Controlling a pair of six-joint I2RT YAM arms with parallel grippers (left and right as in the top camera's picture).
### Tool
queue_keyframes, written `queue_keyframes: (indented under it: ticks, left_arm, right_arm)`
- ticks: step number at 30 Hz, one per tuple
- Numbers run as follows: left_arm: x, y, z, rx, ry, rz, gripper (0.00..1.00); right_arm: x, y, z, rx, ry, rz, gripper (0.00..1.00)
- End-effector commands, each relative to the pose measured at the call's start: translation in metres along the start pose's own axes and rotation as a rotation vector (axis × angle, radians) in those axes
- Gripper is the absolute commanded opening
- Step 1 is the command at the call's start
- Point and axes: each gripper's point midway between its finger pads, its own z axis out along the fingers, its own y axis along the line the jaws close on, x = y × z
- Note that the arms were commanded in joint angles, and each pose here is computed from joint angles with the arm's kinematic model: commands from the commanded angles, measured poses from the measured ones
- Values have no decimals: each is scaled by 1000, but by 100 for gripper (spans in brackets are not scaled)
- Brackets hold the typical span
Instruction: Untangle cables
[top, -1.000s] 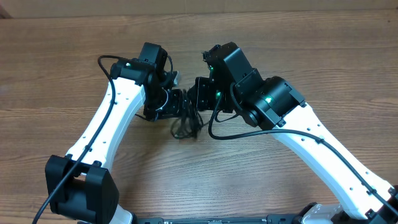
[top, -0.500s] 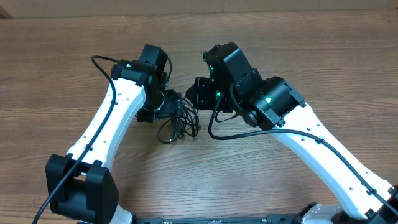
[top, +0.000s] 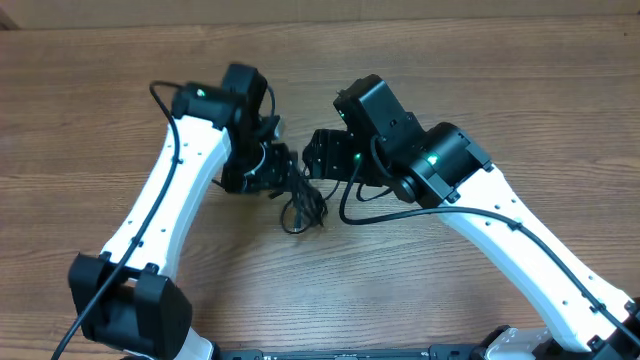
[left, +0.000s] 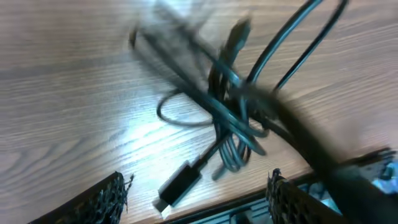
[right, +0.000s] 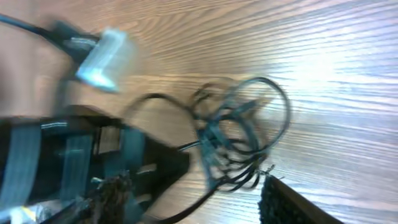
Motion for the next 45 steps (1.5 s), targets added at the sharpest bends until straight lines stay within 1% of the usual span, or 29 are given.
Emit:
queue_keyframes:
  ticks: [1, 2, 4, 6, 7, 9, 11, 14, 19, 25, 29, 32, 34, 37, 39, 40, 42, 45]
  left_arm:
    - [-16, -5, -39, -32, -111, -33, 80]
    - [-17, 1, -44, -72, -127, -70, 84]
    - [-17, 16, -46, -155, -141, -109, 95]
    - [-11, 29, -44, -228, -112, -140, 97]
    - [-6, 33, -42, -250, -86, -148, 97]
    - [2, 37, -35, -267, -32, -156, 100]
    - [8, 41, -28, -283, 19, -165, 100]
    - [17, 43, -20, -290, 95, -168, 100]
    - [25, 30, -16, -209, 156, -105, 100]
    - [23, 43, -19, -289, 136, -133, 100]
    - [15, 55, -22, -366, 80, -194, 100]
    - [8, 49, -19, -329, 60, -190, 100]
    - [10, 35, -15, -241, 87, -144, 100]
    - [24, -26, -14, 138, 171, 130, 100]
    - [32, -49, -20, 294, 186, 253, 100]
    - [33, -50, -20, 302, 186, 269, 100]
    - [31, -42, -18, 247, 187, 241, 100]
    - [25, -10, -13, 41, 179, 80, 100]
  right_arm:
    - [-15, -17, -7, 37, -39, 37, 73]
    - [-16, -21, -8, 39, -32, 48, 74]
    - [-16, -26, -9, 33, -13, 68, 76]
    - [-16, -27, -9, 23, 4, 78, 79]
    - [-15, -27, -9, 14, 13, 68, 80]
    - [-14, -26, -10, 4, 20, 54, 82]
    - [-14, -26, -10, 4, 20, 54, 83]
    - [-14, -26, -10, 4, 21, 55, 87]
    - [-16, -29, -10, 17, 11, 51, 92]
    - [-18, -35, -10, 50, -2, 53, 99]
    - [-17, -36, -10, 53, 0, 54, 100]
    - [-17, -36, -10, 53, 1, 54, 100]
    - [-17, -36, -9, 54, 2, 54, 100]
    - [-16, -36, -8, 57, 6, 55, 100]
    - [-16, -37, -6, 61, 11, 56, 100]
    - [-15, -38, -5, 63, 14, 57, 100]
    - [-14, -39, -1, 69, 22, 58, 100]
    - [-12, -42, 4, 83, 39, 62, 100]
